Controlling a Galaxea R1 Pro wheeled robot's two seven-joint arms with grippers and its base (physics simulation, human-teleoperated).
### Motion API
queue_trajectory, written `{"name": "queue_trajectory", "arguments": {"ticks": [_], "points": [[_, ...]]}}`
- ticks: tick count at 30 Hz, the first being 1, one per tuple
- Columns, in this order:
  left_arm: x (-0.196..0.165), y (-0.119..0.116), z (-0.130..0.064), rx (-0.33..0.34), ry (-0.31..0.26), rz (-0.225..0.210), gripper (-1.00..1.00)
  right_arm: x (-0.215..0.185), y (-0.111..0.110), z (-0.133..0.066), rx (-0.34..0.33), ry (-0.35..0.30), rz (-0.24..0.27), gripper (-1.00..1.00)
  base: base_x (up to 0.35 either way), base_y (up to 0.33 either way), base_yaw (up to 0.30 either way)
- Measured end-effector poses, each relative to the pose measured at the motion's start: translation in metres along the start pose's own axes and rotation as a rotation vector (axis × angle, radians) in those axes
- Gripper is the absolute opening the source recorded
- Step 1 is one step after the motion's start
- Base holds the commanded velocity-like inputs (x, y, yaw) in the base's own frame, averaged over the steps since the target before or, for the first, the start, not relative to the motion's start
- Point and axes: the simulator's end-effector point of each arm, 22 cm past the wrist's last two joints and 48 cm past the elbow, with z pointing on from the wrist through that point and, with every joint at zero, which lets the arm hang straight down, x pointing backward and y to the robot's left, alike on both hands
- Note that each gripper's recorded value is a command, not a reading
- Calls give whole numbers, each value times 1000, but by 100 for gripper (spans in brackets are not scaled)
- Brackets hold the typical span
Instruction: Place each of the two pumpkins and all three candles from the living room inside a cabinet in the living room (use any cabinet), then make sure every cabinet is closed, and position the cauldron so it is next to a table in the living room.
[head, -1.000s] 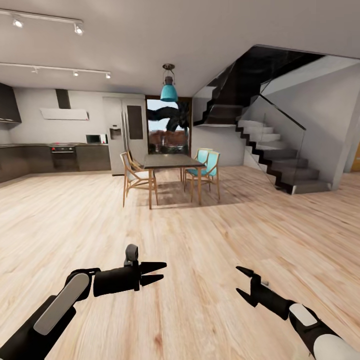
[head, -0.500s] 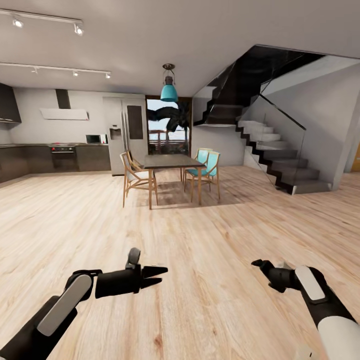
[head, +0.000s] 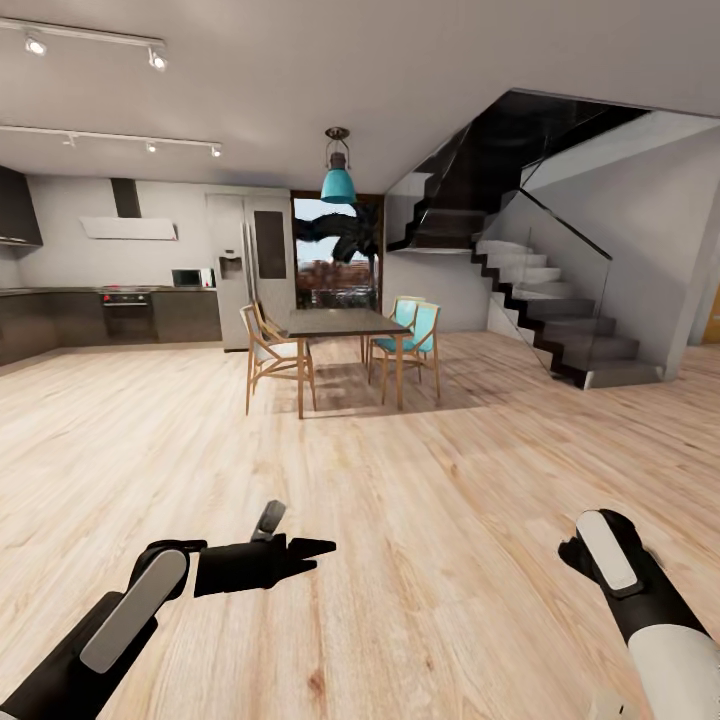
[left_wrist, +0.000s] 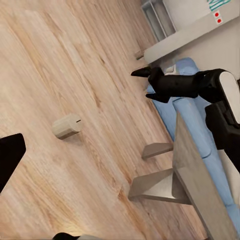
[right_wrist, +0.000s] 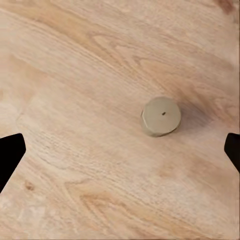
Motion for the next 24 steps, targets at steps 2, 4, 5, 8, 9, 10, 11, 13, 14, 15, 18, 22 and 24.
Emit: {"name": "queue_trajectory", "arguments": {"ticks": [2,4,5,8,9,10,11,13,14,15,18,22,24], "points": [[0,0,1,0,0,0,100,0,-6,1,33,-4,1,100,0,0,0],[1,-1,2,2,1,-1,100,1,-10,1,49,-4,1,100,0,0,0],[1,-2,3,2,1,0,100,2,-11,2,53,-3,2,100,0,0,0],[2,-3,6,2,3,5,100,3,-12,3,60,2,2,100,0,0,0],[4,-6,11,1,5,7,100,7,-14,6,67,13,-1,100,0,0,0],[5,-8,16,-4,6,8,100,13,-16,10,77,28,-4,100,0,0,0],[6,-13,22,-6,8,10,100,21,-20,16,90,48,-7,100,0,0,0],[10,-29,35,11,14,24,100,37,-27,26,116,84,-11,100,0,0,0],[13,-38,41,21,20,34,100,42,-29,30,125,96,-17,100,0,0,0],[17,-43,46,29,30,41,100,46,-29,31,131,102,-26,100,0,0,0],[25,-53,53,43,49,51,100,54,-28,34,147,105,-71,100,0,0,0],[26,-55,54,50,52,51,100,53,-25,33,148,93,-95,100,0,0,0],[27,-56,55,54,54,49,100,51,-22,31,149,81,-108,100,0,0,0]]}}
